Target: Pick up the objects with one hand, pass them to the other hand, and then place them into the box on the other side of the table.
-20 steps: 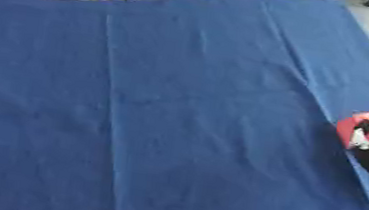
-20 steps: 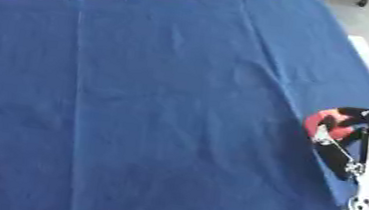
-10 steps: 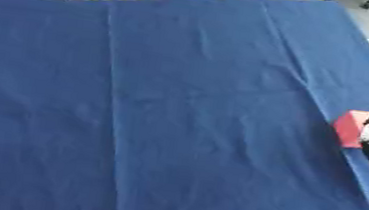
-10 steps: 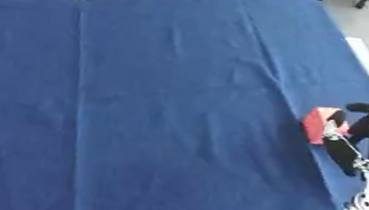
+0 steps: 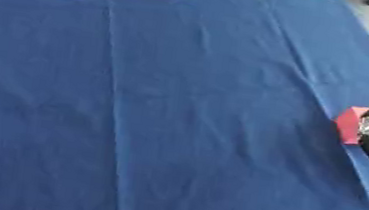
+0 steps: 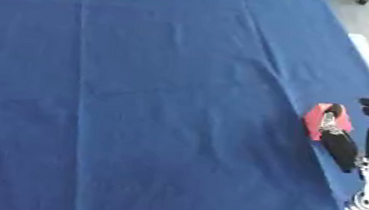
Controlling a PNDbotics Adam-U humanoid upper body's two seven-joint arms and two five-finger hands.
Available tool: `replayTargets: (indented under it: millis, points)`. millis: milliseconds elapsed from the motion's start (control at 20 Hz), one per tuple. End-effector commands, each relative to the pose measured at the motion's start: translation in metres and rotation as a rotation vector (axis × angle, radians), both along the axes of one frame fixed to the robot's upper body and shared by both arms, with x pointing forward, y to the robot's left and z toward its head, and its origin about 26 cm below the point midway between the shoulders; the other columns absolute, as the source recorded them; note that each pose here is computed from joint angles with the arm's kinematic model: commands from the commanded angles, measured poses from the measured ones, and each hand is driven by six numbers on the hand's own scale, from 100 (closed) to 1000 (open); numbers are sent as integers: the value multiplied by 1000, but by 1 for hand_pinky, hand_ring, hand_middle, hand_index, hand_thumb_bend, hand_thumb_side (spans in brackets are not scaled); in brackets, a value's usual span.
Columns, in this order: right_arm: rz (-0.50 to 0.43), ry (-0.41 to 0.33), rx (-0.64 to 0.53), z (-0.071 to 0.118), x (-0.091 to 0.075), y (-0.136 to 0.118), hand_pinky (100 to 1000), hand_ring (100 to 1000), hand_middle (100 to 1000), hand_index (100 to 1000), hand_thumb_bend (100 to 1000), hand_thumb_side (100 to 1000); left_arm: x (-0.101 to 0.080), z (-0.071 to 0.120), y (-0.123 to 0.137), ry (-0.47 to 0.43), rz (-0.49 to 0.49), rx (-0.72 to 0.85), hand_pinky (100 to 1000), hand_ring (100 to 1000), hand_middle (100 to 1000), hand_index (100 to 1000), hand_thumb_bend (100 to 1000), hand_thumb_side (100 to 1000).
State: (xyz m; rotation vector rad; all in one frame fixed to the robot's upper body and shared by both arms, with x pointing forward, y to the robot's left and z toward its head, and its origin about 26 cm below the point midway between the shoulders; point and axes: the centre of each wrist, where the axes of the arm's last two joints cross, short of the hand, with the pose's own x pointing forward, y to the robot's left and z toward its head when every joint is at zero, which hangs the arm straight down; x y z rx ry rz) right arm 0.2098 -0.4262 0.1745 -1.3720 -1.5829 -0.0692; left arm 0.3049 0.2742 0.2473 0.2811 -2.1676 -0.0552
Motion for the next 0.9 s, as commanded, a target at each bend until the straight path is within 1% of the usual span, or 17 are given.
replayTargets:
  millis: [50, 200, 350, 600, 800, 900]
  points:
    - [-22, 69, -25, 10, 2, 0, 1000, 908, 850, 1000, 100, 580, -4, 9, 3, -29, 4, 22, 911, 763, 702, 804, 100, 816]
    - [-32, 122, -26, 12, 2, 0, 1000, 916, 859, 1000, 100, 577, -4, 9, 3, -28, 3, 21, 911, 762, 702, 804, 100, 815]
    - [-52, 146, -28, 13, 3, 0, 1000, 921, 865, 1000, 100, 564, -4, 10, 3, -32, 3, 19, 912, 762, 702, 804, 100, 812]
    - [-96, 146, -44, 14, 5, 2, 1000, 926, 871, 1000, 100, 566, -4, 10, 3, -36, 4, 17, 912, 762, 702, 804, 100, 812]
    - [-97, 151, -36, 14, 6, 3, 1000, 930, 879, 1000, 100, 589, -4, 9, 3, -33, 5, 15, 912, 762, 701, 804, 100, 814]
    - [-104, 152, -33, 13, 6, 3, 1000, 932, 880, 1000, 100, 582, -4, 9, 3, -33, 5, 15, 912, 762, 701, 804, 100, 813]
